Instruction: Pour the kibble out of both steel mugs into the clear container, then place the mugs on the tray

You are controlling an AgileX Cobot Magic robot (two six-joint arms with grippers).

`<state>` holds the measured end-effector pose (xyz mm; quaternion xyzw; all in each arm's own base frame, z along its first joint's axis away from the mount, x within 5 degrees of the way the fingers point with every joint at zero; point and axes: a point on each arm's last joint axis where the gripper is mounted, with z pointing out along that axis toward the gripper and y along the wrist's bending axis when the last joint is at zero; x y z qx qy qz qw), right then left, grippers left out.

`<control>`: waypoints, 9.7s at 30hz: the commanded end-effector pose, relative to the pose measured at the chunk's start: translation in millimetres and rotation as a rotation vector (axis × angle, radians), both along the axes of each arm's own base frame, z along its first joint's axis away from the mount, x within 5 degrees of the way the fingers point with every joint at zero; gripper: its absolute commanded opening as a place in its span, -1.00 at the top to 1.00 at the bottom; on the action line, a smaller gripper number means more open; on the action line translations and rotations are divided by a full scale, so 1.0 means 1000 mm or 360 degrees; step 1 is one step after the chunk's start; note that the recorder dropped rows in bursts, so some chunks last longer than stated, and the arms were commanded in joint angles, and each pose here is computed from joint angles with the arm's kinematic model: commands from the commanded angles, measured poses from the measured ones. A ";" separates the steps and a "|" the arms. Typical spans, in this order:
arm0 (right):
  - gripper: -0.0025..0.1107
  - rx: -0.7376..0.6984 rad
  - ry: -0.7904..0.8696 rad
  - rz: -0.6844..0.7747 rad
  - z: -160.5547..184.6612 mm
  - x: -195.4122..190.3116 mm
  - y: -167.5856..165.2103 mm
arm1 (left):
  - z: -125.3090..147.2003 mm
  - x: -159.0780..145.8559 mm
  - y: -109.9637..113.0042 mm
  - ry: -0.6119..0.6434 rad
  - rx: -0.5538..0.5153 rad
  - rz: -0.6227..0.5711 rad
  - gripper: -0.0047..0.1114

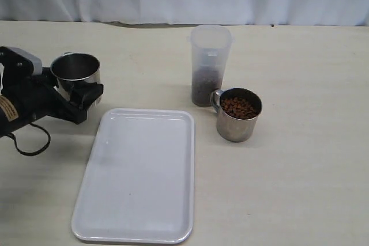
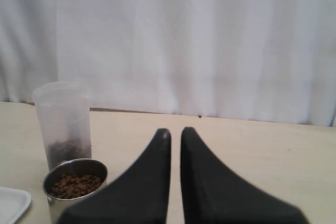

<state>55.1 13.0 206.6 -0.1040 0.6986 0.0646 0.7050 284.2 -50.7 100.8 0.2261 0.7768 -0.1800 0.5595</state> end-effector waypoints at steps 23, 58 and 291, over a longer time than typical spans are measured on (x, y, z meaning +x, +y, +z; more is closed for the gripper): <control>0.86 0.0020 -0.0004 -0.0004 -0.001 0.000 0.000 | -0.038 -0.010 0.027 0.0133 0.0137 -0.0116 0.55; 0.86 0.0020 -0.0004 -0.0004 -0.001 0.000 0.000 | 0.034 -0.032 0.028 0.0280 0.0434 -0.0370 -0.36; -0.40 -0.0175 0.0580 0.1159 -0.170 0.220 0.067 | 0.107 -0.224 0.061 -0.0452 -0.0380 0.1225 0.92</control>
